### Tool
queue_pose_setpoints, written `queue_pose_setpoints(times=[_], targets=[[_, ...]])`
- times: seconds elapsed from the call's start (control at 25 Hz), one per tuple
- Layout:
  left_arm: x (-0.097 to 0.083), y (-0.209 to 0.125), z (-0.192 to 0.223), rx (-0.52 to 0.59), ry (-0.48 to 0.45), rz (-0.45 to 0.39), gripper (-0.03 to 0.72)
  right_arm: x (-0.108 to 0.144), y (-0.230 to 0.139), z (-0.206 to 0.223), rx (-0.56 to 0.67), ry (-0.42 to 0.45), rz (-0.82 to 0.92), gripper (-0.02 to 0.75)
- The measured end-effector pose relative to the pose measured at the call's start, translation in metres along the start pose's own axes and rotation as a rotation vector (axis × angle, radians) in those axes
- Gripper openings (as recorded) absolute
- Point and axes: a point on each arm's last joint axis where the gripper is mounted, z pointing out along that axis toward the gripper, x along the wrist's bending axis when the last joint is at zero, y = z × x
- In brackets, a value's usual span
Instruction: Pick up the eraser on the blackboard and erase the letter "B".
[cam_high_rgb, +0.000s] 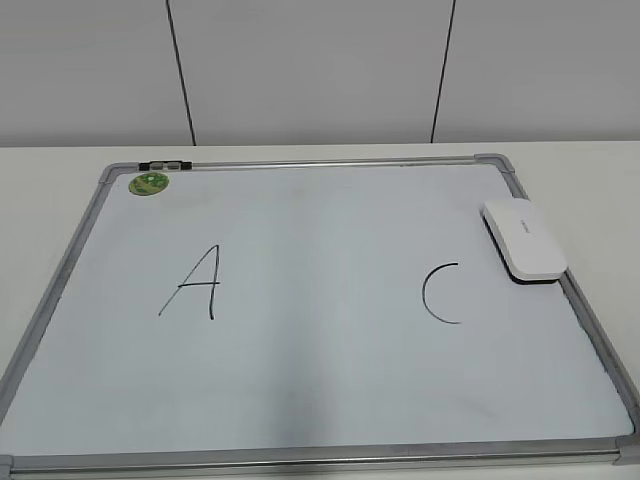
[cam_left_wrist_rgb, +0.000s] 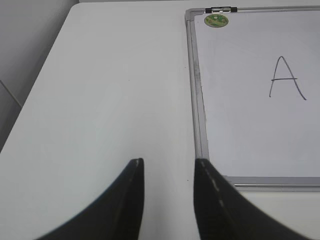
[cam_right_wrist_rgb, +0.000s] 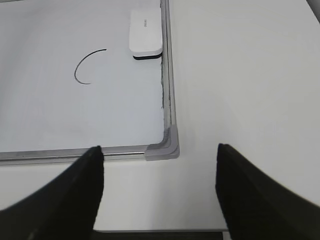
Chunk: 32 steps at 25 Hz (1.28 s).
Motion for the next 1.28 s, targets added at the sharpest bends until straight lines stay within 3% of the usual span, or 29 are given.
queue_pose_setpoints(times=[1.28], targets=[[0.0, 0.0, 0.0, 0.0, 0.0, 0.0, 0.242, 0.0, -0.0002, 0.0, 0.002, 0.0, 0.0, 0.519]])
